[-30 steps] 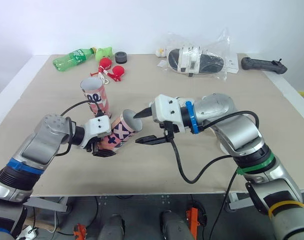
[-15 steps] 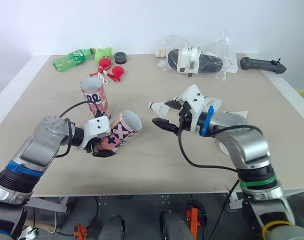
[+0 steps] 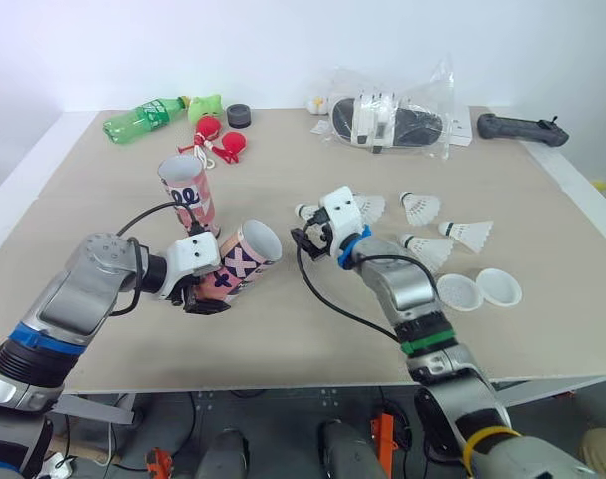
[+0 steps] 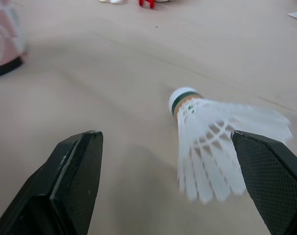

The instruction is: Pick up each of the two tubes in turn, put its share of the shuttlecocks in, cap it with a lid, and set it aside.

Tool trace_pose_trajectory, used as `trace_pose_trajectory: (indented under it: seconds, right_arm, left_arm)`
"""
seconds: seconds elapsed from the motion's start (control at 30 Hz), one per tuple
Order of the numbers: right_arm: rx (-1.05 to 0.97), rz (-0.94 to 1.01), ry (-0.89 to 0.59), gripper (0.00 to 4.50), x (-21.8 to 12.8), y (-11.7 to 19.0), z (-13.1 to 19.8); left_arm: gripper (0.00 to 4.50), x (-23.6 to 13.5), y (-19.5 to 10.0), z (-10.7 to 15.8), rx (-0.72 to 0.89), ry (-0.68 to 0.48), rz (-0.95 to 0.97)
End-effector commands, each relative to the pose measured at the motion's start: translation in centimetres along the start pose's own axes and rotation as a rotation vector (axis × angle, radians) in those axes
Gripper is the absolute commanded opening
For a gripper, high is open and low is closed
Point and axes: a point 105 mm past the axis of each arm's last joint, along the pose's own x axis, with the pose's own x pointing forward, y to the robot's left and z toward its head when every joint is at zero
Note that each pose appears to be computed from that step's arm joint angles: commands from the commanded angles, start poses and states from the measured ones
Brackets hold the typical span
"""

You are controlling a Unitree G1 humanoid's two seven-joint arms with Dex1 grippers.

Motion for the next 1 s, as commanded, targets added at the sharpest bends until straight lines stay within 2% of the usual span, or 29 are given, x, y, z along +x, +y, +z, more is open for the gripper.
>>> trace_pose_trajectory:
  seconds: [0.03, 0.07, 0.23, 0.27, 0.3, 0.43, 0.6, 0.77, 1.0]
  right_arm:
    - [-0.005, -0.035, -0.046, 3.70, 0.8, -0.6, 1.3]
    - [-0.001, -0.036, -0.043, 3.32, 1.0, -0.6, 1.2]
    - [-0.005, -0.053, -0.053, 0.70, 1.2, -1.2, 1.1]
    - [-0.012, -0.042, -0.080, 0.28, 1.0, -1.2, 1.6]
    - [-0.014, -0.027, -0.109, 0.08, 0.8, -1.1, 2.1]
    - [-0.115, 0.175, -0.294, 0.08, -1.9, 0.2, 6.1]
    - [-0.223, 0.500, -0.475, 0.08, -8.2, 1.7, 11.4]
    - [-0.427, 0.751, -0.386, 0.08, -12.9, 3.2, 13.2]
    - [-0.608, 0.836, -0.241, 0.08, -13.6, 4.7, 11.6]
  left_arm:
    - [3.66, 1.3, -1.4, -0.8, -0.023, 0.022, -0.065]
    - [3.66, 1.3, -1.4, -0.8, -0.023, 0.022, -0.063]
    - [3.66, 1.3, -1.3, -0.8, -0.023, 0.019, -0.055]
    - [3.66, 1.3, -1.4, -0.8, -0.023, 0.018, -0.055]
    - [3.66, 1.3, -1.4, -0.8, -0.023, 0.018, -0.055]
    - [3.66, 1.4, -1.6, -0.7, -0.021, 0.017, -0.057]
    - [3.66, 1.4, -1.9, -0.9, -0.016, 0.023, -0.069]
    - [3.66, 1.6, -1.8, -0.7, -0.013, 0.020, -0.069]
    - [3.66, 1.8, -1.7, -0.6, -0.015, 0.013, -0.070]
